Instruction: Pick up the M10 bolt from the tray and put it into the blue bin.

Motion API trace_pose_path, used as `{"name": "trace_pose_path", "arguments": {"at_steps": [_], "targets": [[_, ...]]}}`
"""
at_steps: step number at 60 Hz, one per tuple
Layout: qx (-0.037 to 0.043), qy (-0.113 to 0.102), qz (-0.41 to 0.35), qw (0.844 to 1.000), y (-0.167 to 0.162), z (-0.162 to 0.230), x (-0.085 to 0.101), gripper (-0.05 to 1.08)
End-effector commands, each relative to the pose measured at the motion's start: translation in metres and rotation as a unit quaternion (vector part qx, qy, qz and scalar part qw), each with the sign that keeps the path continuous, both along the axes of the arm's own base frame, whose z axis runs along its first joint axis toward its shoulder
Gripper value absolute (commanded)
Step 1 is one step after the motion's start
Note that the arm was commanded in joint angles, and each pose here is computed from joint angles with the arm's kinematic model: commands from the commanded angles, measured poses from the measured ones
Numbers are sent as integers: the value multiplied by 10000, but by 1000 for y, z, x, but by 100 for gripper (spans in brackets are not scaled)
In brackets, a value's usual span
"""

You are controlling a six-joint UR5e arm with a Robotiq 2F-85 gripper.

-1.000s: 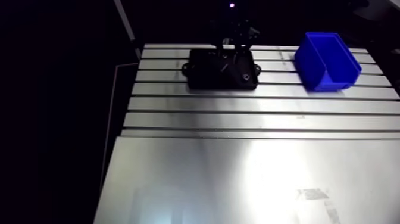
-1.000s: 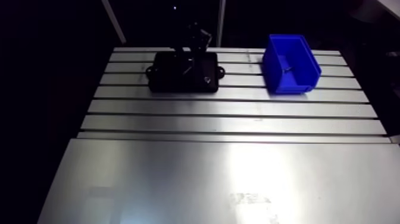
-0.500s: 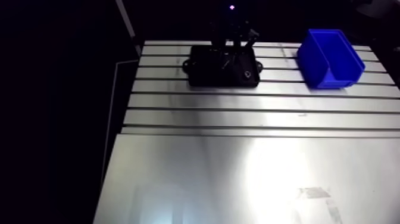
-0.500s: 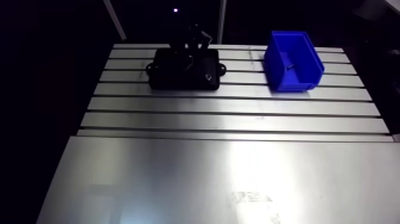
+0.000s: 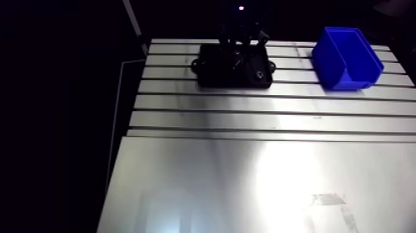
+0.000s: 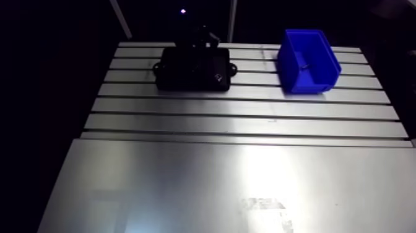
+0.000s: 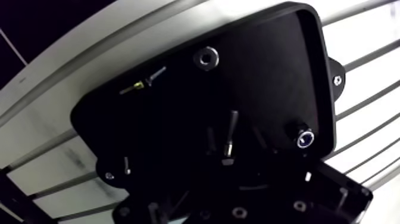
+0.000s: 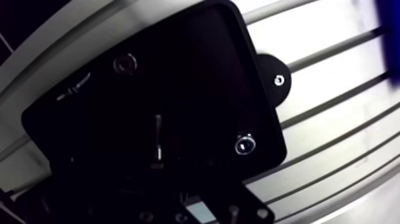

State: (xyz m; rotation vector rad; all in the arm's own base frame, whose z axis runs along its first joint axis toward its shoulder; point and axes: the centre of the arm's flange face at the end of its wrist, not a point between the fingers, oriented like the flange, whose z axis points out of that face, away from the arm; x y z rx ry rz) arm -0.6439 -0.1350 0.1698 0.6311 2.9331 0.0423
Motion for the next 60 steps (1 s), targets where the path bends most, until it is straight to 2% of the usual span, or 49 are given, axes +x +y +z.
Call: {"name": "trace_pose_path", "arguments": {"at_steps": [1,29,42,60], "targets": [[1,-14,5,10000,0,-2,1,60],[0,-44,12,10000,0,-6,1,65],[0,-44,11,10000,0,-6,1,72],[29,-22,24,10000,0,-6,1,75]]}}
